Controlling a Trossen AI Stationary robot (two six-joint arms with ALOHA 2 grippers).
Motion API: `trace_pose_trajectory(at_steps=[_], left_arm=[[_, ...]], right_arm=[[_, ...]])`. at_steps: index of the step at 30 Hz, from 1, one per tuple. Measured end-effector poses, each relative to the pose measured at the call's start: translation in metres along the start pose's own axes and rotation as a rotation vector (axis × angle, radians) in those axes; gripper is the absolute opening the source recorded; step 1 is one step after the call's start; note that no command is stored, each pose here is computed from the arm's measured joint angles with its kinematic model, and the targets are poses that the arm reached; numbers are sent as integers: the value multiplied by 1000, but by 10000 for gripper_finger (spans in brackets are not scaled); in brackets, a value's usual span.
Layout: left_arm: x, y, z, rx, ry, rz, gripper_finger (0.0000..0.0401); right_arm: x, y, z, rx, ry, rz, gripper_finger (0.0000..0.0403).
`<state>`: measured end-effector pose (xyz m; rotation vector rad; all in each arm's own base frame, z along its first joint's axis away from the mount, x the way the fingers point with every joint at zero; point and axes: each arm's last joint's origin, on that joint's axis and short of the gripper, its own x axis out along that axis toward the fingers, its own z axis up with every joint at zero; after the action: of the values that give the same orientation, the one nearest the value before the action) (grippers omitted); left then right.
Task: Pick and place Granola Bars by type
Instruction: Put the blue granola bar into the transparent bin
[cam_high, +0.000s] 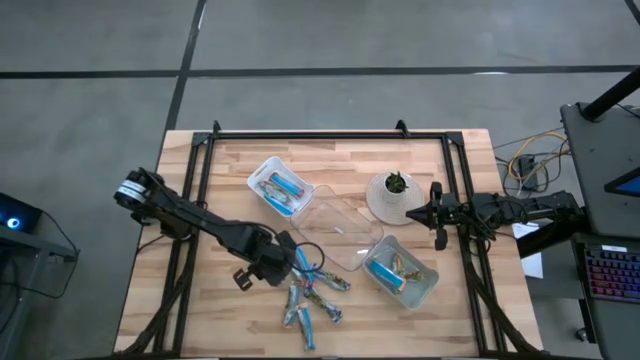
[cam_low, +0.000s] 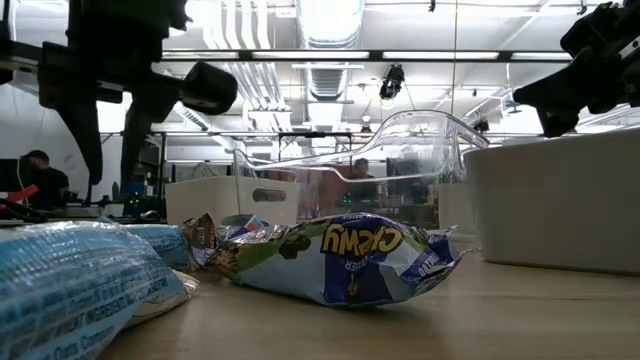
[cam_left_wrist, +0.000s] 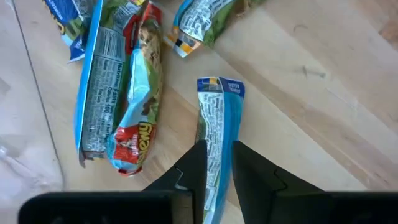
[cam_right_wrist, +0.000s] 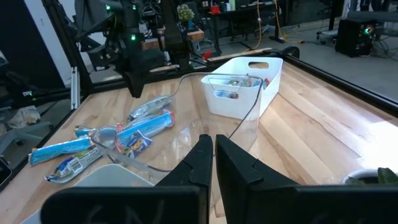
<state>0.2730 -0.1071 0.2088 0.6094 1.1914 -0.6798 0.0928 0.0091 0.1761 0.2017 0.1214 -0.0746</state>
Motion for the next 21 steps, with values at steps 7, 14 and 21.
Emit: trace_pose_trajectory(at_steps=[7, 14, 21], left_arm=[[1, 1, -2, -103, 10, 2, 58], [2, 1, -2, -102, 10, -5, 89], [2, 3, -2, -99, 14, 42, 181]], right_arm=[[0, 0, 0, 0, 0, 0, 13], [0, 0, 0, 0, 0, 0, 13], [0, 0, 0, 0, 0, 0, 13]])
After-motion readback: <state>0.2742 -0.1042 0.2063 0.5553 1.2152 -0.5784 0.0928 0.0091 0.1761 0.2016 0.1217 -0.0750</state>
